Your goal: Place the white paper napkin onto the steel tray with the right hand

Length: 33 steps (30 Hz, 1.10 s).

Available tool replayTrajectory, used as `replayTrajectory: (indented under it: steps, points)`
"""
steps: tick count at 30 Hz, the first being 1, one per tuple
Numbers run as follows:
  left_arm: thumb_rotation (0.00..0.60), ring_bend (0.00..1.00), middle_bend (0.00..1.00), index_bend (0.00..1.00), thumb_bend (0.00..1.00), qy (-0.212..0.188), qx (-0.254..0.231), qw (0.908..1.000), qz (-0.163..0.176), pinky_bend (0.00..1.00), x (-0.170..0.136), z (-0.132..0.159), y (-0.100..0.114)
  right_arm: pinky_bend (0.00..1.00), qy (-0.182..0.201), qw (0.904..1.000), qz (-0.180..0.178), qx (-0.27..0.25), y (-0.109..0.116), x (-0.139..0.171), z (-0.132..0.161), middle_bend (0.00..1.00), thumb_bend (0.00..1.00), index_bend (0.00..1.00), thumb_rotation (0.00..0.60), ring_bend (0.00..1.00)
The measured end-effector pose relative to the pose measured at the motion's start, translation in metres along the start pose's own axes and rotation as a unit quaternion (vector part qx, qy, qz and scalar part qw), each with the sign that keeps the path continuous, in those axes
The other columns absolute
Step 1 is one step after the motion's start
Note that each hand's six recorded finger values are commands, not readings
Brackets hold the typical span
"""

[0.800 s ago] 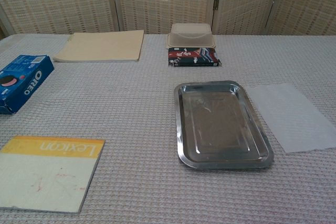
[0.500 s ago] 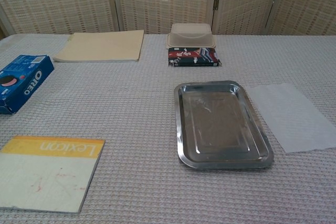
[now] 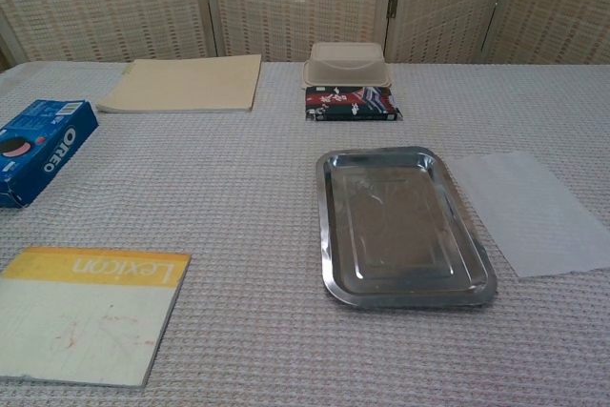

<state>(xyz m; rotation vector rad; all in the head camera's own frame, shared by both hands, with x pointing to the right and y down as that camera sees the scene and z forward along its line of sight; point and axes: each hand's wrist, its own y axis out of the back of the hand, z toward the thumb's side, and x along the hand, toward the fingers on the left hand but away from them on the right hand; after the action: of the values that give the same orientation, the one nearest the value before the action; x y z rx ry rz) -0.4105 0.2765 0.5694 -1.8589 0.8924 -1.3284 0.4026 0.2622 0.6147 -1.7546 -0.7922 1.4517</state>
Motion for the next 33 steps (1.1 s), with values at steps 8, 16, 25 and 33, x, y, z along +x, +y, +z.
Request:
replayTrajectory:
  steps: [8,16,25,33]
  points:
    - [0.600,0.00,0.00,0.00,0.42,-0.001,-0.006,1.0000,-0.007,0.00,0.000,0.000,-0.001,0.00,-0.032,0.9980,0.054,-0.002,-0.017,-0.018,-0.017,0.00,0.46,0.00,0.600,0.00]
    - [0.600,0.00,0.00,0.00,0.42,-0.005,-0.012,0.9999,-0.007,0.00,-0.001,0.000,0.001,0.00,-0.022,0.9955,0.092,0.009,-0.044,-0.045,-0.013,0.00,0.46,0.04,0.600,0.00]
    - [0.600,0.00,0.00,0.00,0.42,-0.004,-0.015,0.9998,-0.008,0.00,-0.001,-0.002,0.002,0.00,0.006,0.9955,0.085,0.043,-0.063,-0.055,0.000,0.00,0.46,0.17,0.600,0.00]
    - [0.600,0.00,0.00,0.00,0.42,-0.003,-0.014,0.9999,-0.008,0.00,-0.001,-0.003,0.001,0.00,0.016,0.9943,0.090,0.055,-0.073,-0.067,0.011,0.00,0.46,0.23,0.600,0.00]
